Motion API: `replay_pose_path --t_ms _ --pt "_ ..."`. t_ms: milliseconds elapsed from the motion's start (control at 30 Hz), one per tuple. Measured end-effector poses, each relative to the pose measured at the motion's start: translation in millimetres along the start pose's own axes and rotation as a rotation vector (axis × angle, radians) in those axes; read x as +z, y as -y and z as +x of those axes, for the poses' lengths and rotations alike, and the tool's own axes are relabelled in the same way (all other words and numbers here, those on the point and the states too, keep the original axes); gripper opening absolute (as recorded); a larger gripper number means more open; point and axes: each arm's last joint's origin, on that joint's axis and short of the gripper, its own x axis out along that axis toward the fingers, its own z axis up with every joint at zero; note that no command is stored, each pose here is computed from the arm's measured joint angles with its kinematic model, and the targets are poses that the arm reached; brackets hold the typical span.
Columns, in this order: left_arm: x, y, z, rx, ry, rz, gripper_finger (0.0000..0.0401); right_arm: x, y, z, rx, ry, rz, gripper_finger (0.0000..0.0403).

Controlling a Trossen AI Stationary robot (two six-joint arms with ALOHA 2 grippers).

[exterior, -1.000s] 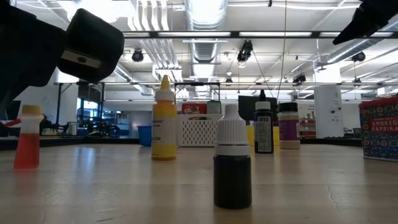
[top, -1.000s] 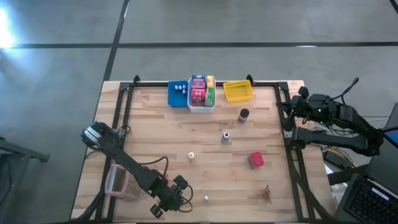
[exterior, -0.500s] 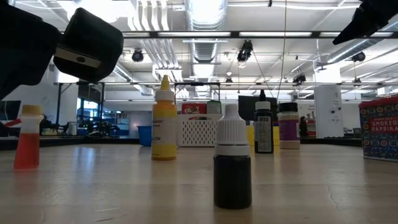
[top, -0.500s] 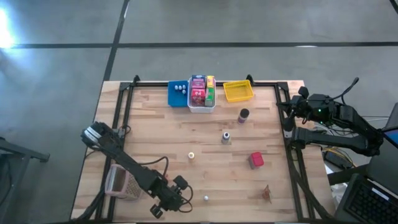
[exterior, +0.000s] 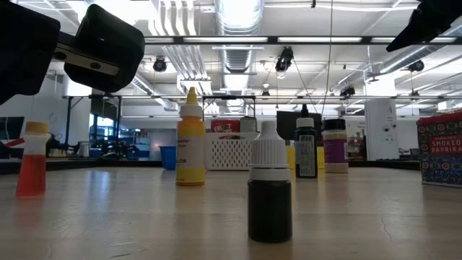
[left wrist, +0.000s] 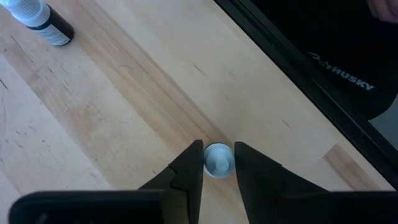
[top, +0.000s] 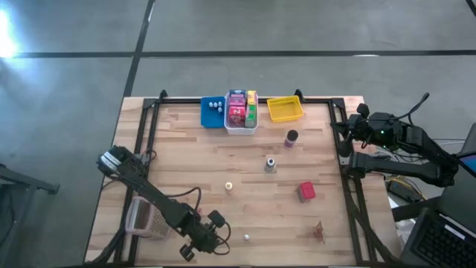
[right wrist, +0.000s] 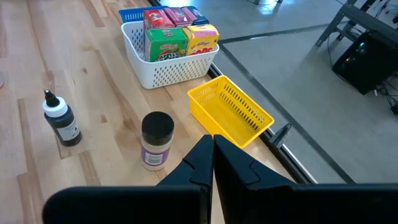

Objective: Pick & Place Kitchen Items
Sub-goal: Put the small bottom black food coloring bottle into the blue bin

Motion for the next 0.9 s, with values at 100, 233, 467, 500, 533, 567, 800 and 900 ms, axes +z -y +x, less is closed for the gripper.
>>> replay_pose_path --t_ms 100,233,467,500,533,567,800,900 --pt "0.1 0.0 -0.1 0.0 0.0 0.003 0.0084 0.0 0.0 0.0 0.0 0.0 0.001 0.0008" --pt "-1.0 -1.8 -3.7 0.006 -0.014 -0.009 0.0082 0.0 0.0 0.1 0.0 0.0 0.002 0.0008" --pt "-0.7 -8.6 -36.4 0.074 -0.021 -0.071 0.0081 0.0 0.0 0.0 0.0 0.0 0.0 0.0008" --pt "-0.1 -9.1 -43.6 0.091 -0.013 -0.072 0.0081 -0.1 0.0 0.0 0.0 0.0 0.001 0.0008" --pt "0.6 -9.7 -50.9 0.113 -0.003 -0.071 0.0081 0.0 0.0 0.0 0.0 0.0 0.001 0.0008" --pt "1.2 -10.9 -58.7 0.142 0.009 -0.066 0.0081 0.0 0.0 0.0 0.0 0.0 0.0 0.0008" --pt "-8.4 -31.7 -115.9 0.361 0.104 -0.062 0.0081 0.0 0.0 0.1 0.0 0.0 0.002 0.0008" --pt "-22.2 -49.0 -138.4 0.451 0.135 -0.088 0.008 0.0 0.0 -0.1 0.0 0.0 0.0 0.0008"
